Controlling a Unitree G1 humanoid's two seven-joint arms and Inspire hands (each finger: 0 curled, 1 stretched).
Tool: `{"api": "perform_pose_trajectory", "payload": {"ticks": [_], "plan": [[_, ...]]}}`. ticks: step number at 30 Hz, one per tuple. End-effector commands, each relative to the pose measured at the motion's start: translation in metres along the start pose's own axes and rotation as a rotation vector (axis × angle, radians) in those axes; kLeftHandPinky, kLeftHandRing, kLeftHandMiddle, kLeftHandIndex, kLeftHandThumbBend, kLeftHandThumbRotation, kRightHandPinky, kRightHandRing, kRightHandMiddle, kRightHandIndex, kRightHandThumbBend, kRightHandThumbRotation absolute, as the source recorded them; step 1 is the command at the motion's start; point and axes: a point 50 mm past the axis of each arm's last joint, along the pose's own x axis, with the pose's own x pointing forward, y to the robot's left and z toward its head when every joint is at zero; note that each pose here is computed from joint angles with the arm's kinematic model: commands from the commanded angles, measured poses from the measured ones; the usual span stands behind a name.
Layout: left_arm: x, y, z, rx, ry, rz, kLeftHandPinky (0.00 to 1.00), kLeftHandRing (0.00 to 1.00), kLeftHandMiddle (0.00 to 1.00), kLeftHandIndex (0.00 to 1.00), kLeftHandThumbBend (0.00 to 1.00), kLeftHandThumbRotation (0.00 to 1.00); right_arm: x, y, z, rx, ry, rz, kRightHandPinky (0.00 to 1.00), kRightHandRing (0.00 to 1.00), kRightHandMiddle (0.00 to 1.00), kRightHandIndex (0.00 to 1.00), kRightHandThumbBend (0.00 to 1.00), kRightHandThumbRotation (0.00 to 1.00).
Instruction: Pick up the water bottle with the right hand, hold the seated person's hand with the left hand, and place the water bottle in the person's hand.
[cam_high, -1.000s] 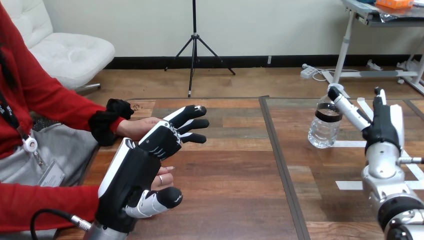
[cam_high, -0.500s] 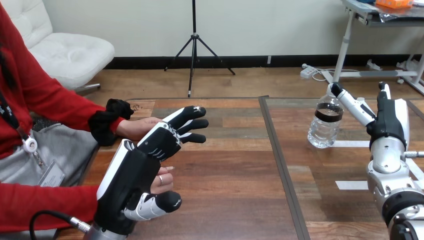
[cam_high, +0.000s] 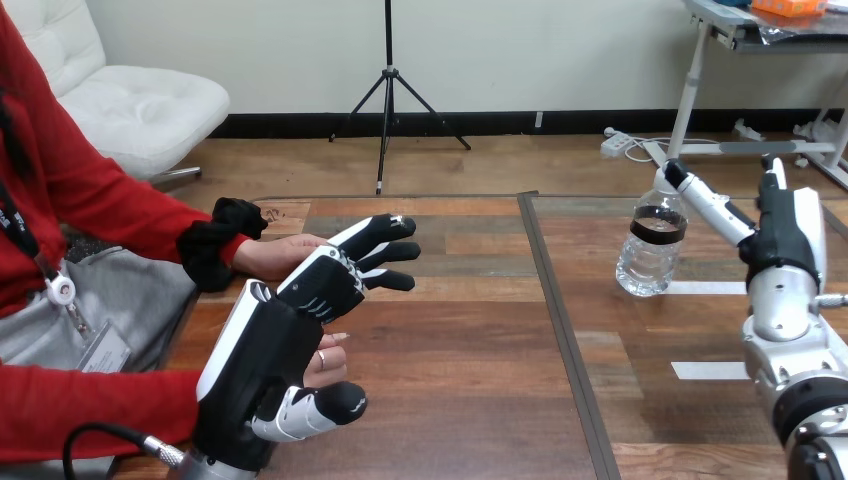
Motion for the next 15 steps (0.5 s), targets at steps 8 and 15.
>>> {"api": "perform_pose_trajectory", "payload": {"ticks": [8, 15], "plan": [[0.013, -0.003, 0.006, 0.015, -0.071, 0.015, 0.71, 0.81, 0.85, 0.83, 1.00, 0.76, 0.016, -0.022, 0.063, -0.074, -0.199, -0.044, 0.90, 0.99, 1.00, 1.00, 1.00, 0.62], [0.013, -0.004, 0.006, 0.008, -0.066, 0.010, 0.70, 0.81, 0.85, 0.84, 1.00, 0.77, 0.017, -0.023, 0.071, -0.156, -0.242, -0.035, 0.90, 0.99, 1.00, 0.99, 1.00, 0.58]]}}
